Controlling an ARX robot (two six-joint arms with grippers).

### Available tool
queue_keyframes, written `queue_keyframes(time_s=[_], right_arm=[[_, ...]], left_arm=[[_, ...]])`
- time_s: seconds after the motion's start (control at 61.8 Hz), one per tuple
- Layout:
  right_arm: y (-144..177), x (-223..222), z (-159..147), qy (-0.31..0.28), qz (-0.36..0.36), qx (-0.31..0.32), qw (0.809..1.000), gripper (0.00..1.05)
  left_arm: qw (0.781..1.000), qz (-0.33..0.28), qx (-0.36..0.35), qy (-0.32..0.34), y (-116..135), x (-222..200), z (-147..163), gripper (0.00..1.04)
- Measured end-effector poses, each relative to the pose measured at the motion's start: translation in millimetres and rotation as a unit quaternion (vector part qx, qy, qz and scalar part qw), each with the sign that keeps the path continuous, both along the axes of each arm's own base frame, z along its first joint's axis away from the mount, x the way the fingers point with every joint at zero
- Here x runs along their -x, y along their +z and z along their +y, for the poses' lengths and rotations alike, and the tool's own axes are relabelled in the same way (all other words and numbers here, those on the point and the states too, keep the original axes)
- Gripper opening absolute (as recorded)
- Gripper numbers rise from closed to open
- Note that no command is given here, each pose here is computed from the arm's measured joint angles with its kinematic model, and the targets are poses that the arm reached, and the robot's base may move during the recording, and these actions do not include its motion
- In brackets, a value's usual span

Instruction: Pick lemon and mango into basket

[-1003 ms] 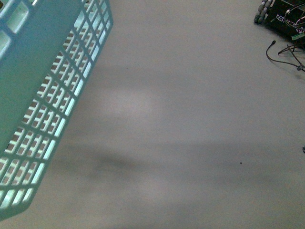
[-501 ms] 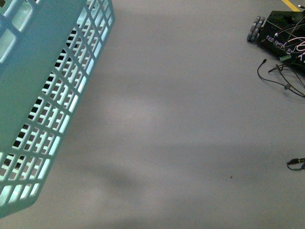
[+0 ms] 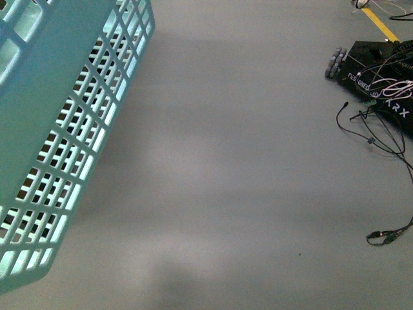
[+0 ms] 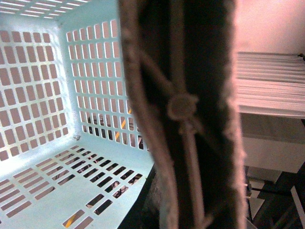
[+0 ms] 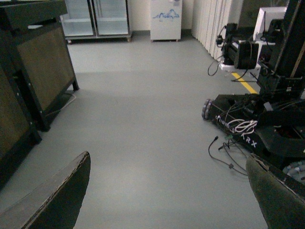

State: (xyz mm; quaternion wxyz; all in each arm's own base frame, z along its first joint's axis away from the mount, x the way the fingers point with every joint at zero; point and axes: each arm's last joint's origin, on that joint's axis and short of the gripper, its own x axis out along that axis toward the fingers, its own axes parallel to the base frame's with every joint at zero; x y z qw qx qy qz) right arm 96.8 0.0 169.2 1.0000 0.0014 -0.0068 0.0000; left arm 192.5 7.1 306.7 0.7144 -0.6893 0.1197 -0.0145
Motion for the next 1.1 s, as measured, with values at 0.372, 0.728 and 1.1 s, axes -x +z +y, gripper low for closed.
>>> queue_keyframes(time_s=[0.372, 0.728, 1.1], right_arm=[[0.0, 0.0, 0.0, 0.0, 0.0, 0.0, 1.0, 0.96], [0.0, 0.0, 0.0, 0.0, 0.0, 0.0, 1.0, 0.96], [0.0, 0.0, 0.0, 0.0, 0.0, 0.0, 1.0, 0.96]], left_arm=[[1.0, 0.0, 0.0, 0.0, 0.0, 0.0, 0.0, 0.05], [1.0, 0.0, 0.0, 0.0, 0.0, 0.0, 0.0, 0.05], [1.0, 0.0, 0.0, 0.0, 0.0, 0.0, 0.0, 0.05]])
